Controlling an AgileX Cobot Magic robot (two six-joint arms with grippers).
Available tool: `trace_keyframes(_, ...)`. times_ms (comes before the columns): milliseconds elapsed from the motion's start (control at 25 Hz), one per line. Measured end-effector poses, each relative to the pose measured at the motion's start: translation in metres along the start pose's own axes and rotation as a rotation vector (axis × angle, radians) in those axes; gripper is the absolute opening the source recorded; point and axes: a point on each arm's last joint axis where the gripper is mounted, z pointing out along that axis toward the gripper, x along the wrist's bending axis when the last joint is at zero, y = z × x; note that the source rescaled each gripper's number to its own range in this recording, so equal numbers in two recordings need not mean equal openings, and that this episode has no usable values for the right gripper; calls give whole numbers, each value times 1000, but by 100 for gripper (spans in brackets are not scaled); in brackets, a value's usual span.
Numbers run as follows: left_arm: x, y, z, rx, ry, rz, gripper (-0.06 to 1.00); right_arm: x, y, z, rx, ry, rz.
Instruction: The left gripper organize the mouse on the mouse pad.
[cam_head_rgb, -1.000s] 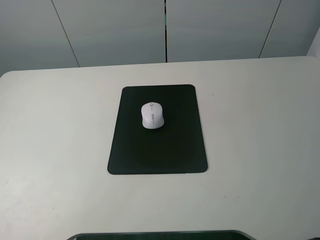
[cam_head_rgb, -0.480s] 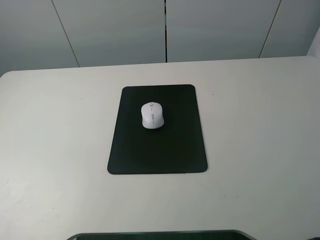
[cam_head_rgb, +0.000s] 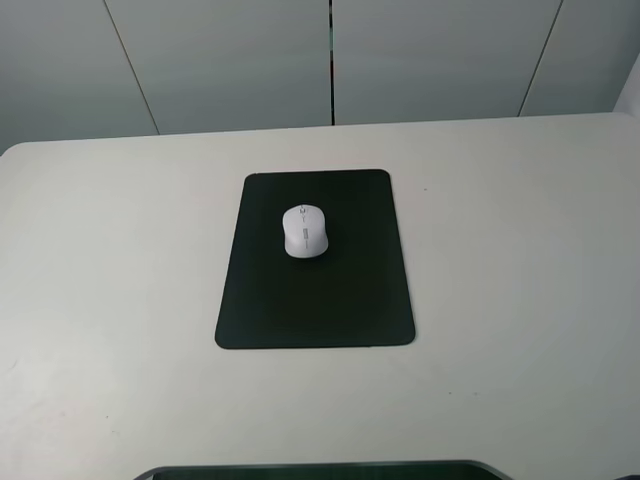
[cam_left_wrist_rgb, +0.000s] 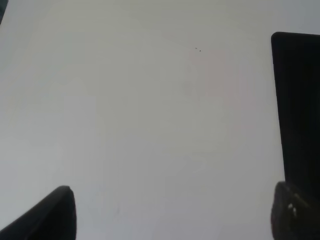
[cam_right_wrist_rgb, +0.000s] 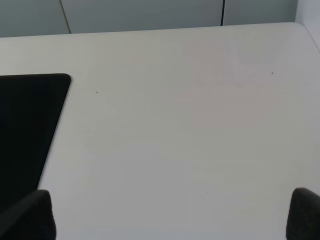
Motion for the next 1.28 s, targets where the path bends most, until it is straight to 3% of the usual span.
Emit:
trace_keyframes(360,10,-48,-8,-150,-44,-13,100,0,0,0,0,0,0)
trace_keyframes(800,11,-89,14,-213,-118,-41,100,0,0,0,0,0,0)
trace_keyframes(1280,5,-92,13,-256,12,-91,100,0,0,0,0,0,0)
